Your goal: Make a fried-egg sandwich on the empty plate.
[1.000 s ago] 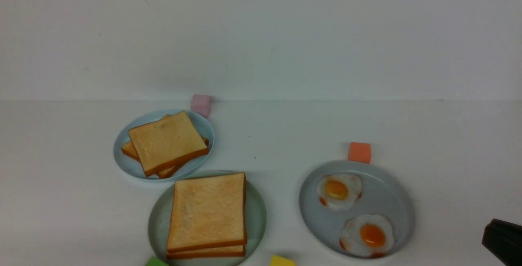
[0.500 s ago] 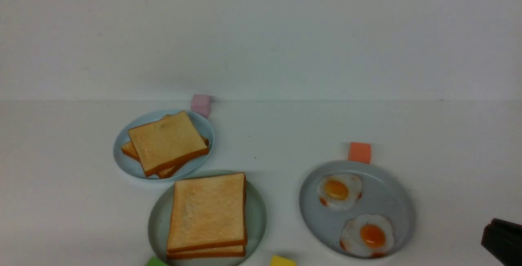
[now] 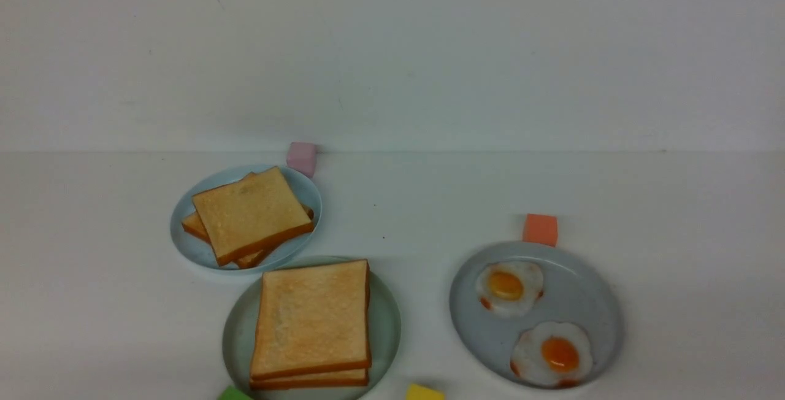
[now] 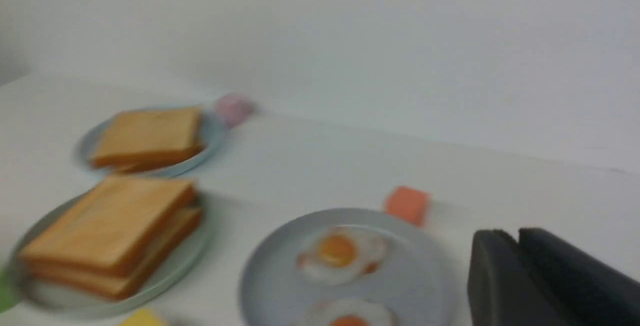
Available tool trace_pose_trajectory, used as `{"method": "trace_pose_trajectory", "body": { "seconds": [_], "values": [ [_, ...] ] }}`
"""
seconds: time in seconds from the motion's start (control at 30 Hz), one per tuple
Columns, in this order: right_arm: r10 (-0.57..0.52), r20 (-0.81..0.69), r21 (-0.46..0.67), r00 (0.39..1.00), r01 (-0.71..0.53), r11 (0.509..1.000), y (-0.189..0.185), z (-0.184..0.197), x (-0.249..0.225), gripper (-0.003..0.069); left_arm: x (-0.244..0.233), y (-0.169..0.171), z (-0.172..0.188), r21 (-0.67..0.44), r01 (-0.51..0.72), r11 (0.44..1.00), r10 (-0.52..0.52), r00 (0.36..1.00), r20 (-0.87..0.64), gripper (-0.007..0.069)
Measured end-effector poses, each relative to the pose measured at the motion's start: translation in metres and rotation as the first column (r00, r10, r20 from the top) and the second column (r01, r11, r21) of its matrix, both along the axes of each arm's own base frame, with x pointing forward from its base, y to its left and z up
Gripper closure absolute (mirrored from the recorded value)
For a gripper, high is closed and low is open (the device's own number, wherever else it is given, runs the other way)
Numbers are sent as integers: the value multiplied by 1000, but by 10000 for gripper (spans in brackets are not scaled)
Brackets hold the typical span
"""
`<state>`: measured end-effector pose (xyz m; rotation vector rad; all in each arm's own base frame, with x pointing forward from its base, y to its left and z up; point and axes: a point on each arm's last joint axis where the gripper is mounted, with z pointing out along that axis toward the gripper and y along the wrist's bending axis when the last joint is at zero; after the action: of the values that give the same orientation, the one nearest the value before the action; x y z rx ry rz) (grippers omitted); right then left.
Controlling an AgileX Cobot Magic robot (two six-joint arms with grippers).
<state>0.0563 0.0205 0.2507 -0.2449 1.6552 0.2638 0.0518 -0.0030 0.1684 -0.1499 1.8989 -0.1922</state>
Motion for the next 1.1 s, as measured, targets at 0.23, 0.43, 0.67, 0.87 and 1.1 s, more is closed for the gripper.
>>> {"method": "trace_pose_trajectory", "body": {
  "seconds": [0.23, 0.43, 0.67, 0.87, 1.1],
  "values": [
    [-174, -120, 46, 977, 180, 983, -10, -60, -4, 568, 0, 0, 0, 0, 0, 1000, 0, 1000, 0, 587],
    [-162, -226, 31, 961, 173, 984, -10, -78, -5, 562, 0, 0, 0, 0, 0, 1000, 0, 1000, 0, 586],
    [-161, -232, 33, 959, 173, 984, -10, -78, -5, 557, 0, 0, 0, 0, 0, 1000, 0, 1000, 0, 586],
    [-161, -233, 33, 959, 173, 984, -10, -78, -5, 549, 0, 0, 0, 0, 0, 1000, 0, 1000, 0, 575],
    [-161, -232, 33, 959, 173, 984, -10, -78, -5, 541, 0, 0, 0, 0, 0, 1000, 0, 1000, 0, 568]
  ]
}}
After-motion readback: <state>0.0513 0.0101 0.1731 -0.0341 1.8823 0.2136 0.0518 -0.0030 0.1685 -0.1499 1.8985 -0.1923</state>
